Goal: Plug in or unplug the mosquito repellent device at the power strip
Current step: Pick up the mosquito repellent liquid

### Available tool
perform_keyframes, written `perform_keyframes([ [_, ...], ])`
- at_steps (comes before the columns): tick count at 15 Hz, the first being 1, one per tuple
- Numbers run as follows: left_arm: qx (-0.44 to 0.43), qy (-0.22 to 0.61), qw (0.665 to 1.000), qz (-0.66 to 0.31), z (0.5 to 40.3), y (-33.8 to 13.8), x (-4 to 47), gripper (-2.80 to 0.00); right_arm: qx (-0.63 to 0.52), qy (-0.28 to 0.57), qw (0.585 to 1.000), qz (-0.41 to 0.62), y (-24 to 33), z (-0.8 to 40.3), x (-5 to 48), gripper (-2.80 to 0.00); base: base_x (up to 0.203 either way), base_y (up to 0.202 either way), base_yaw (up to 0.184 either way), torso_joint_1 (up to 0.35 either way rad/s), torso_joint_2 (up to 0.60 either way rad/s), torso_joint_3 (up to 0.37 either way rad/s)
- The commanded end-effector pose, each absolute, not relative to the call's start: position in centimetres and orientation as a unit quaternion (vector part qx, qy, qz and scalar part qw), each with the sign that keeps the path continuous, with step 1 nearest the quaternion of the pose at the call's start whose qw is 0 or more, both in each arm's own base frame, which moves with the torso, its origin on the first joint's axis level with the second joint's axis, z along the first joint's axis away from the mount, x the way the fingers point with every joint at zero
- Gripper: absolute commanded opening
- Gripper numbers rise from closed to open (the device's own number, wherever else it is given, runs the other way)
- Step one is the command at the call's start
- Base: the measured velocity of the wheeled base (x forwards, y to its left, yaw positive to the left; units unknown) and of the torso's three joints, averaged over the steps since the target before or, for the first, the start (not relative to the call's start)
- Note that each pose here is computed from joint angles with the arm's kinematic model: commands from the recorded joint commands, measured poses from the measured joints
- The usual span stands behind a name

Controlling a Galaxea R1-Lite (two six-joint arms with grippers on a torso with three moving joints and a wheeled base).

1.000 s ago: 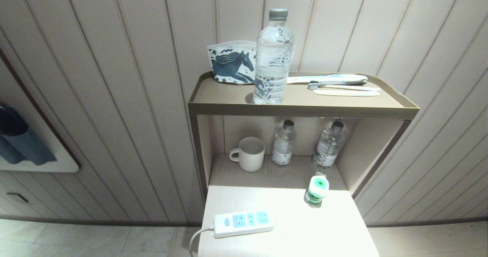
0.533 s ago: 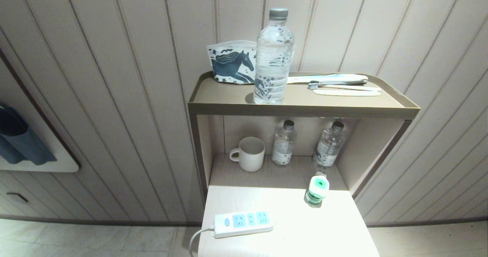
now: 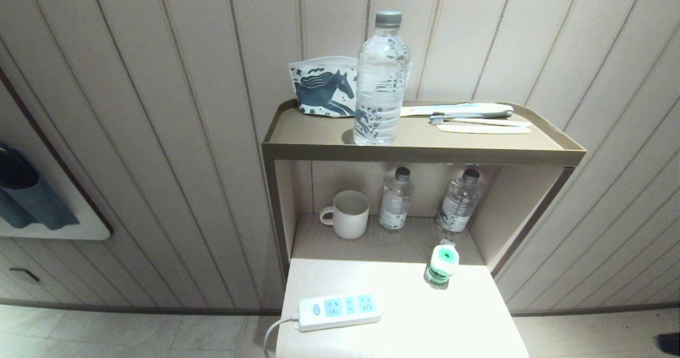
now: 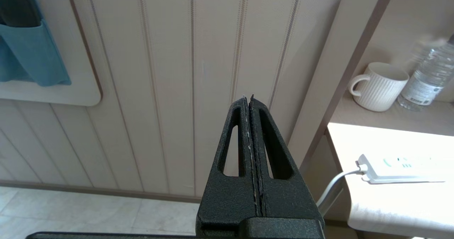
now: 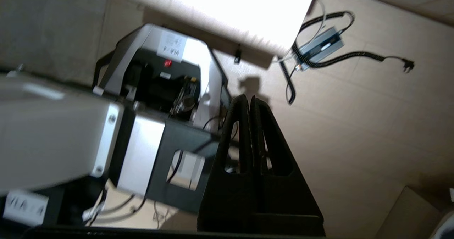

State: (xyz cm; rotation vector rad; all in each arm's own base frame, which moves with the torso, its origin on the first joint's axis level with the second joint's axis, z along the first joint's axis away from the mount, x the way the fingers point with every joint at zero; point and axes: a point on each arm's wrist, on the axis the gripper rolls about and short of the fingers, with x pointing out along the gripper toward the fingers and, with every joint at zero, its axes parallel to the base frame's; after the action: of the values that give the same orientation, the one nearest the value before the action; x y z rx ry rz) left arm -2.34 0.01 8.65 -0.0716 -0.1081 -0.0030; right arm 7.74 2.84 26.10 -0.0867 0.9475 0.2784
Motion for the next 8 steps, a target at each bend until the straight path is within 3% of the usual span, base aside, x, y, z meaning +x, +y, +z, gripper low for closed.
perform_keyframes([
  [1,-0.036,-0.054,0.998,-0.001,8.7,0.0,-2.3,-2.80,-0.038,0.399,0.909,0.114,3.6,24.0,9.9,-2.80,0.000,0.000,0.000,0.000,0.00,0.000],
  [8,-0.036,-0.054,0.998,-0.001,8.7,0.0,-2.3,-2.80,-0.038,0.374,0.921,0.105,5.3,21.4,11.8,-2.80,0.000,0.000,0.000,0.000,0.00,0.000],
])
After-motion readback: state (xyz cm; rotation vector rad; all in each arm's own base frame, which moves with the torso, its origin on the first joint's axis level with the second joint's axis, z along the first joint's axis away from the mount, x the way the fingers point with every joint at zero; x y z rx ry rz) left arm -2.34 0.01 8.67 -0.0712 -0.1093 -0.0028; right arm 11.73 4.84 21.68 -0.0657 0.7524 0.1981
